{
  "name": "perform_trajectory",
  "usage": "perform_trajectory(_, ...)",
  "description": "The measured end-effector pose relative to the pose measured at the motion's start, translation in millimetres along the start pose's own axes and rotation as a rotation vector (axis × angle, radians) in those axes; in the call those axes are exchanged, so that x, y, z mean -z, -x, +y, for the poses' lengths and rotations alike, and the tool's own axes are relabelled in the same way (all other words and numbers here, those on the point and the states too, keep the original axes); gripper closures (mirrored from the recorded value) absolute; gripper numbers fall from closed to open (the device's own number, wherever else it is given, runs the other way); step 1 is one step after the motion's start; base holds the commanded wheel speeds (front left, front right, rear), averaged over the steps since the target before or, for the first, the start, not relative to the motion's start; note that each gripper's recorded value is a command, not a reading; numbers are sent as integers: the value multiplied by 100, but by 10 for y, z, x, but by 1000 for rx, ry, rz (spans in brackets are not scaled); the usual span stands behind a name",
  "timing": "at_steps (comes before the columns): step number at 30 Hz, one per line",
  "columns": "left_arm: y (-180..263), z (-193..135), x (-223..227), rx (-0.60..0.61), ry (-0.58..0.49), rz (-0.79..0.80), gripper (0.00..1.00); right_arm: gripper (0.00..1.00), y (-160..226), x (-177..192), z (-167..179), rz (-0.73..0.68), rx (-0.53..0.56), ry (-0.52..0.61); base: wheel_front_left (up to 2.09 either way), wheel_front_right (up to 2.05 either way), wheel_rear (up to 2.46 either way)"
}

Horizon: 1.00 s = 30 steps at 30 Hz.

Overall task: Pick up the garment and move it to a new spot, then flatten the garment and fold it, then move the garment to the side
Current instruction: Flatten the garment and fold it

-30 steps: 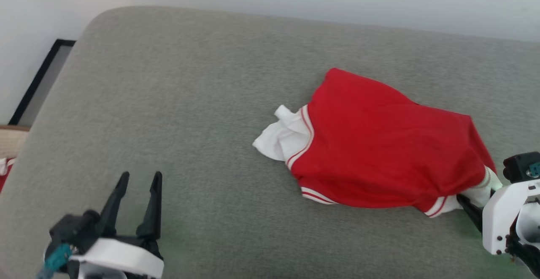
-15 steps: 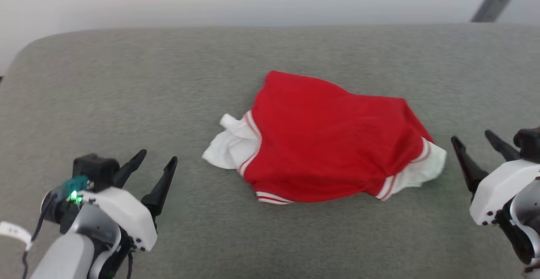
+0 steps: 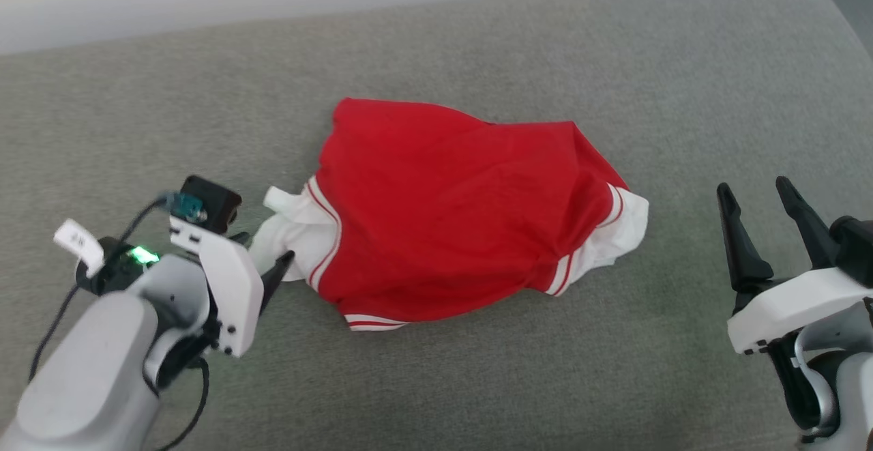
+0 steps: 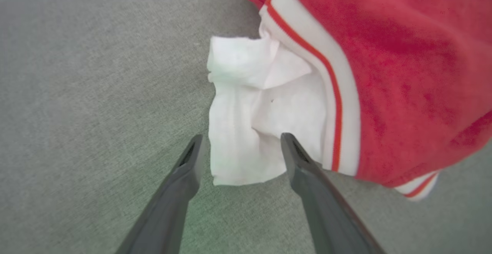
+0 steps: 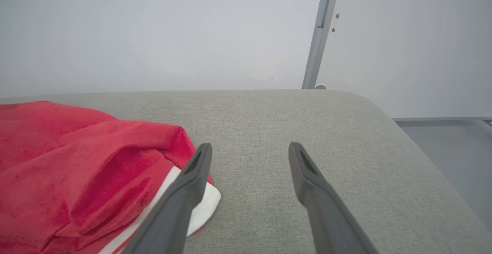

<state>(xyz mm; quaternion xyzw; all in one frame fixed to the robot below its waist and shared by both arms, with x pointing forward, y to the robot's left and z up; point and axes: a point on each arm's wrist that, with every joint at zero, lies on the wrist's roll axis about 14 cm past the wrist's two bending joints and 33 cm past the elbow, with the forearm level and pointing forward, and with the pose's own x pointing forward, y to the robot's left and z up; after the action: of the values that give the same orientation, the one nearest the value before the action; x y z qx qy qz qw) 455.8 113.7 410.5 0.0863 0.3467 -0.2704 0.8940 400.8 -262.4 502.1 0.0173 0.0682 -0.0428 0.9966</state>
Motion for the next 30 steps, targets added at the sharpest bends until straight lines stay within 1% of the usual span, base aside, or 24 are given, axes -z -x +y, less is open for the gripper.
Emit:
perform_trajectory(5, -271, 71, 201, 13, 9, 208, 0, 0, -19, 129, -3, 15, 21, -24, 0, 0, 0)
perform_trajectory(10, -466, 143, 217, 28, 40, 357, 0, 0, -92, 208, -4, 32, 26, -37, 0, 0, 0)
perform_trajectory(11, -493, 144, 220, 35, 48, 383, 28, 0, -109, 215, 6, 33, 23, -36, 0, 0, 0)
perform_trajectory(12, -511, 160, 227, 37, 60, 408, 100, 0, -118, 219, 16, 34, 21, -36, 0, 0, 0)
perform_trajectory(14, -531, 216, 212, 30, 71, 437, 100, 0, -125, 227, 5, 34, 24, -43, 0, 0, 0)
perform_trajectory(17, -515, 289, 210, 26, 114, 442, 100, 0, -145, 220, 4, 33, 22, -41, 0, 0, 0)
perform_trajectory(23, -429, 372, 208, 12, 145, 405, 100, 0, -166, 222, -9, 34, 21, -44, 0, 0, 0)
perform_trajectory(24, -343, 461, 253, -13, 162, 401, 100, 0, -176, 248, -3, 48, 15, -40, 0, 0, 0)
perform_trajectory(25, -343, 461, 253, -13, 162, 401, 100, 0, -176, 248, -3, 48, 15, -40, 0, 0, 0)
perform_trajectory(26, -228, 596, 321, -53, 182, 400, 100, 0, -184, 260, 15, 54, 9, -41, 0, 0, 0)
perform_trajectory(27, -228, 596, 321, -53, 182, 400, 100, 0, -184, 260, 15, 54, 9, -41, 0, 0, 0)
perform_trajectory(30, -31, 786, 465, -114, 219, 411, 100, 0, -197, 298, 49, 71, -1, -46, 0, 0, 0)
